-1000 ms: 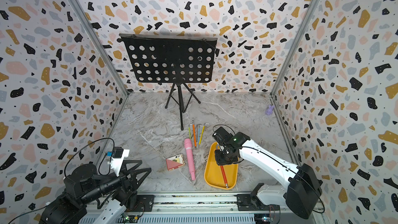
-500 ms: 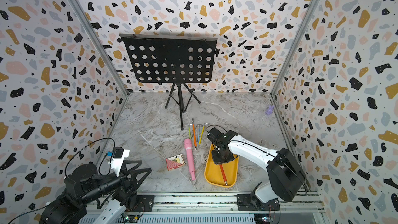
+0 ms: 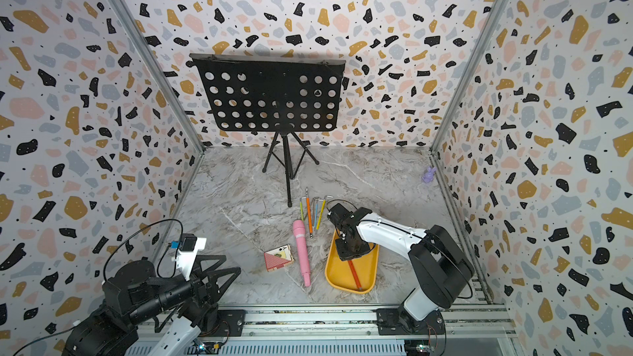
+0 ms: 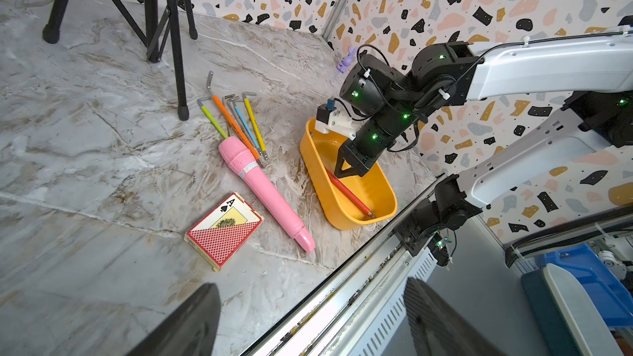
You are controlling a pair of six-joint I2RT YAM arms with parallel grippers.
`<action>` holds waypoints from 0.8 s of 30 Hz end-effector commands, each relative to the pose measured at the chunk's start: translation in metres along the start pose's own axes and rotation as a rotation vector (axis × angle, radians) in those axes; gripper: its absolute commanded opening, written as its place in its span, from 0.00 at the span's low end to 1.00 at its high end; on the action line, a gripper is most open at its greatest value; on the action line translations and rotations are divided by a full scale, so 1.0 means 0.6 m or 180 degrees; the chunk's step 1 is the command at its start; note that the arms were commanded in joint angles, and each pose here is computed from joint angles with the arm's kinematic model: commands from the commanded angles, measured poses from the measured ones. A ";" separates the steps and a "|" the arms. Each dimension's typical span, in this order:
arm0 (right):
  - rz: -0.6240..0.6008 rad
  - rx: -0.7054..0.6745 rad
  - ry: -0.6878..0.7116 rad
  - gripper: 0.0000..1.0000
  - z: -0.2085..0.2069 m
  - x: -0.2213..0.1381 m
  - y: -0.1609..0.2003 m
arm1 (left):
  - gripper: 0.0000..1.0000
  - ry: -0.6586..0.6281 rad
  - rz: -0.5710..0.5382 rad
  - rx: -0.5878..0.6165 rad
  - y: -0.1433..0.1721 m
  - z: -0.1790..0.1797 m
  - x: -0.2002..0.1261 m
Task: Put the hex key on the desktop into the storage box
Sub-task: Place the Allen key in the storage box.
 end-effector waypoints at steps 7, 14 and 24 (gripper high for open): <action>-0.0164 0.0113 0.0050 0.33 -0.011 -0.027 0.003 | 0.88 -0.0006 -0.0057 0.0073 -0.012 -0.004 -0.003; -0.0504 0.0294 -0.0143 0.37 0.002 -0.105 -0.015 | 0.88 -0.0039 -0.0063 0.0060 -0.013 -0.001 -0.002; -0.0938 0.0468 -0.0213 0.39 0.035 -0.202 -0.124 | 0.88 -0.0119 -0.0052 0.0019 -0.014 0.005 0.002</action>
Point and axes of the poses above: each gripper's point midway between its finger pads, its own x axis out along the fingers, its own z axis along the line the jaws close on, y = z × x, the point moved 2 cm from there along -x, back along the fingers, and after that the axes turned 7 degrees about -x, right-handed, at the moved point
